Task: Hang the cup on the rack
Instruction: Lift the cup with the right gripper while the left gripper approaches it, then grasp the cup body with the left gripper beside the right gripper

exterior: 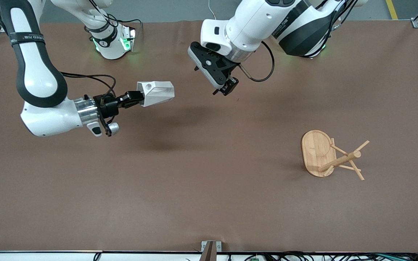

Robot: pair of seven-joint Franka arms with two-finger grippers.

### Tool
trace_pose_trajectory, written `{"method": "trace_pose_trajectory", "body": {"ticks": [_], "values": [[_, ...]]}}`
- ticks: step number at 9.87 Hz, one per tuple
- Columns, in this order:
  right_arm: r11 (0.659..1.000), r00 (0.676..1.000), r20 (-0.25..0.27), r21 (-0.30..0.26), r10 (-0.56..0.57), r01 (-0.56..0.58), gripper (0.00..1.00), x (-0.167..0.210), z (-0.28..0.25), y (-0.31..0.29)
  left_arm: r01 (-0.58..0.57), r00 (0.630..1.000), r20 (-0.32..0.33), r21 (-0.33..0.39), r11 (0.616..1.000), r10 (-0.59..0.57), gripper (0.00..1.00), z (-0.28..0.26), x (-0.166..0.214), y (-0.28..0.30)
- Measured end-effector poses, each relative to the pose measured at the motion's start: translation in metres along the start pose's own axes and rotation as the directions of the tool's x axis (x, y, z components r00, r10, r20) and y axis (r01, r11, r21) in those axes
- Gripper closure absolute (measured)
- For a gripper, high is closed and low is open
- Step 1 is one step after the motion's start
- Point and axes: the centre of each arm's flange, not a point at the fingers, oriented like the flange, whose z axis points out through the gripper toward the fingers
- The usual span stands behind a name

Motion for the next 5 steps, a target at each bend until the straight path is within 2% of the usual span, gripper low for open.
{"method": "trace_pose_trajectory", "body": {"ticks": [3,5], "values": [[0.996,0.999,0.034,0.087,-0.010,0.007,0.94,-0.001,0.030,-0.004,-0.047,0.999,-0.021,-0.029,0.998,0.047,0.00,0.021,0.007,0.030],[0.995,0.999,0.049,0.101,-0.017,0.012,0.94,-0.002,0.042,-0.009,-0.064,0.997,-0.035,-0.039,0.997,0.062,0.00,0.029,0.009,0.042]]}}
